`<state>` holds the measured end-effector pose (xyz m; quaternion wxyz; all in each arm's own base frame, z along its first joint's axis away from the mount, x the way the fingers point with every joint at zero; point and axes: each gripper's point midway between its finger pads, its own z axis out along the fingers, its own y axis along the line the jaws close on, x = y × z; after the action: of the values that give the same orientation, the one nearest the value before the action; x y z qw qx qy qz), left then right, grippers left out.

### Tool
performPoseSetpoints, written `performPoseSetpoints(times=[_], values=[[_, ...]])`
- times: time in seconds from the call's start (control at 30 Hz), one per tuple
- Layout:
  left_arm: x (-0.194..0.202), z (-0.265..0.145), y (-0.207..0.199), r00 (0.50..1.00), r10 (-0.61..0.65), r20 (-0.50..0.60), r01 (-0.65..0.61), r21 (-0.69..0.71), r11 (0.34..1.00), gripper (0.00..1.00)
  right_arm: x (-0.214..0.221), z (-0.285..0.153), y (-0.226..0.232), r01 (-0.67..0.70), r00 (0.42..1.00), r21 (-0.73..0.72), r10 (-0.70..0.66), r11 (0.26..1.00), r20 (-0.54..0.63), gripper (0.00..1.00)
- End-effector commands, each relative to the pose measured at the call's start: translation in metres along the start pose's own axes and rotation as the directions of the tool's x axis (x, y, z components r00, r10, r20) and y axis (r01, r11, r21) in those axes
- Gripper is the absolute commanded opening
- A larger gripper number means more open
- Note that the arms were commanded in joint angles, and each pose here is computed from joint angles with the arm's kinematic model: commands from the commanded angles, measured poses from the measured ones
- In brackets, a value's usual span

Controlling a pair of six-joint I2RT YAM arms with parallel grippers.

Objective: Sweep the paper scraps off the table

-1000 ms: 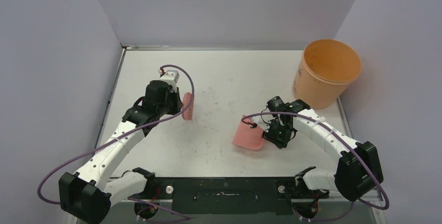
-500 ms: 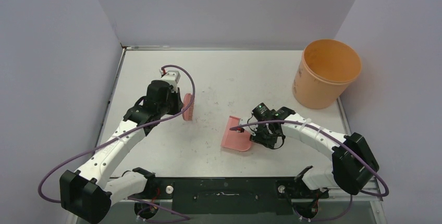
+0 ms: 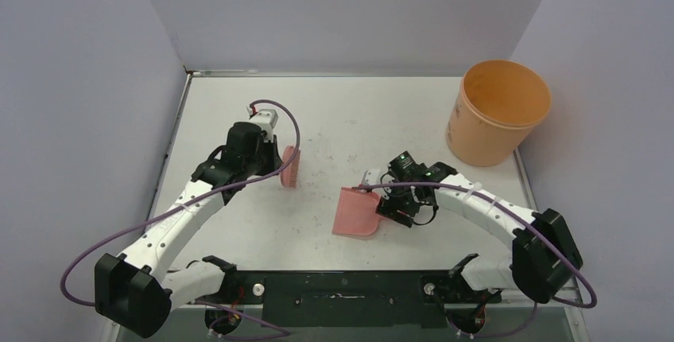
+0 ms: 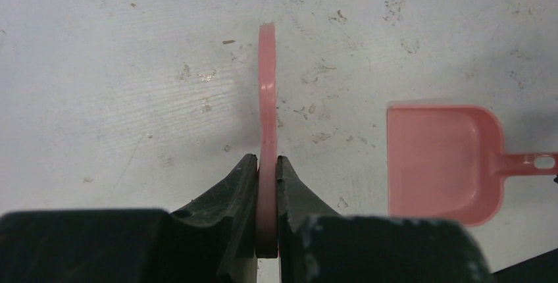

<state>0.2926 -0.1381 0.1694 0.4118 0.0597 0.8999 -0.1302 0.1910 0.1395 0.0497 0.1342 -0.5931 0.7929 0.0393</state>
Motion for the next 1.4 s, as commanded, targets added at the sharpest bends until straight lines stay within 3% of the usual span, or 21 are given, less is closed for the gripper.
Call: performPoseSetpoints(times=[0.0,0.17,0.23,0.3,0.4,0.47,0.67,1.07,1.37], values=[[-0.026,-0.01,-0.025,0.997,-0.035,0.062,0.027,0.121,0.992,0.0,-0.04,-0.051,-0.044,-0.133,0.941,0.06,0.107,0.989,0.32,0.69],[-0.042,-0.033,-0.058,0.972,-0.216,0.089,0.182,0.296,0.938,0.0,-0.04,-0.085,-0.095,-0.41,0.738,0.035,0.309,0.911,0.6,0.96],[-0.041,-0.042,-0.072,0.945,-0.318,0.076,0.268,0.379,0.886,0.0,-0.035,-0.077,-0.109,-0.496,0.67,0.022,0.366,0.868,0.645,1.0],[-0.041,-0.053,-0.079,0.892,-0.444,0.088,0.361,0.451,0.816,0.0,-0.034,-0.071,-0.108,-0.477,0.691,0.022,0.359,0.879,0.627,0.91],[-0.016,-0.051,-0.076,0.78,-0.624,0.046,0.522,0.502,0.689,0.0,-0.026,-0.065,-0.107,-0.487,0.705,0.035,0.369,0.873,0.606,0.9],[-0.004,-0.053,-0.072,0.73,-0.682,0.048,0.558,0.533,0.635,0.0,-0.022,-0.066,-0.107,-0.49,0.71,0.054,0.363,0.87,0.603,0.9],[0.03,-0.051,-0.041,0.638,-0.765,0.094,0.659,0.447,0.605,0.0,-0.017,-0.082,-0.116,-0.517,0.698,0.125,0.333,0.847,0.634,0.9],[0.073,-0.023,-0.047,0.577,-0.815,-0.054,0.757,0.409,0.509,0.0,-0.016,-0.073,-0.107,-0.482,0.721,0.089,0.336,0.872,0.606,0.9],[0.1,-0.006,-0.043,0.578,-0.81,-0.099,0.789,0.322,0.523,0.07,-0.014,-0.064,-0.103,-0.462,0.739,0.068,0.342,0.884,0.58,0.9]])
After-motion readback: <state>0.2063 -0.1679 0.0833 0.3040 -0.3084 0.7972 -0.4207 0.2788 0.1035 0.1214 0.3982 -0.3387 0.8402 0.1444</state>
